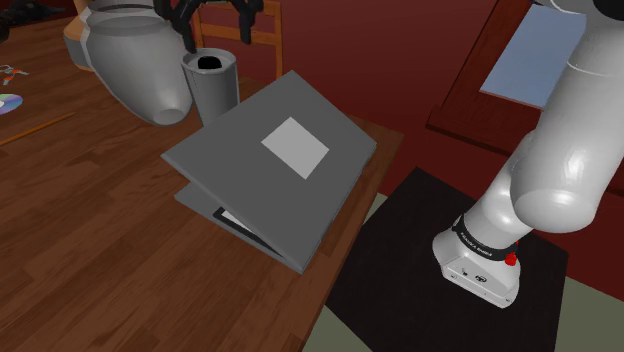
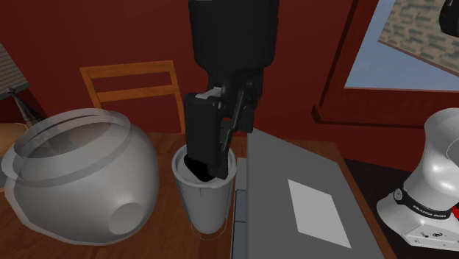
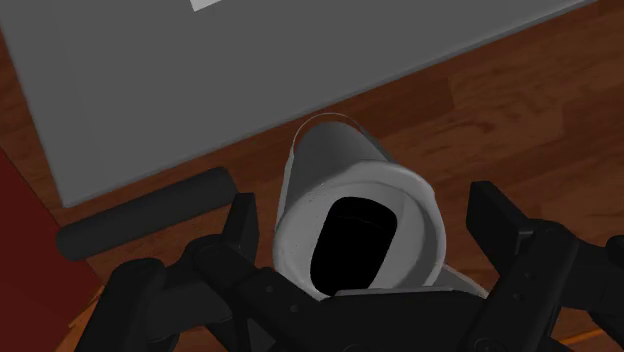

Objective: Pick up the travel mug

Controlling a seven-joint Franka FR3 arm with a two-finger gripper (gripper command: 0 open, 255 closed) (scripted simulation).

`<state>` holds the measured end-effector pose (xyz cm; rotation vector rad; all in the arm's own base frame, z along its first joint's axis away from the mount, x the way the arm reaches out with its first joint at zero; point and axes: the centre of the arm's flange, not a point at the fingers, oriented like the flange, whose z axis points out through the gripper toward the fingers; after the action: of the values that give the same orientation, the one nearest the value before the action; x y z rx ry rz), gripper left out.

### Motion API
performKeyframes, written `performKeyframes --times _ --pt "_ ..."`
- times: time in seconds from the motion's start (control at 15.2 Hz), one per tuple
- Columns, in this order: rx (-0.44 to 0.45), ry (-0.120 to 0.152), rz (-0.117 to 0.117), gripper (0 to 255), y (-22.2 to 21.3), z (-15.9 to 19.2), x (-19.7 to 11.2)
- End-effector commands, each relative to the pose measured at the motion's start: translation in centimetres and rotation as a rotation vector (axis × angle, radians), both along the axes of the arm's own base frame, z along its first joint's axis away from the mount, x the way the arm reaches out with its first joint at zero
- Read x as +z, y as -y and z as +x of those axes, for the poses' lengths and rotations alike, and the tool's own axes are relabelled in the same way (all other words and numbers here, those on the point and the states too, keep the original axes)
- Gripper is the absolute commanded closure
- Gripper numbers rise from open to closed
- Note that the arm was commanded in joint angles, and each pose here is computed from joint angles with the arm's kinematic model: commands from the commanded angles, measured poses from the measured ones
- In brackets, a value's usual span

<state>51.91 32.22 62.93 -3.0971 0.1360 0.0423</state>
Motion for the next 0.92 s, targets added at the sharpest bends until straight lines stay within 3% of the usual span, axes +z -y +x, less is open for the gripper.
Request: performKeyframes --times 0.0,0.46,0.53,0.86 --pt "-0.006 -0.004 0.003 0 -0.9 0.4 -0.9" --pt "-0.006 -0.004 0.003 0 -0.8 0.4 -3.8" --pt "-0.006 -0.004 0.003 255 -0.9 0.4 -3.8" --pt "-0.006 -0.004 0.003 255 -0.9 0.4 -3.8"
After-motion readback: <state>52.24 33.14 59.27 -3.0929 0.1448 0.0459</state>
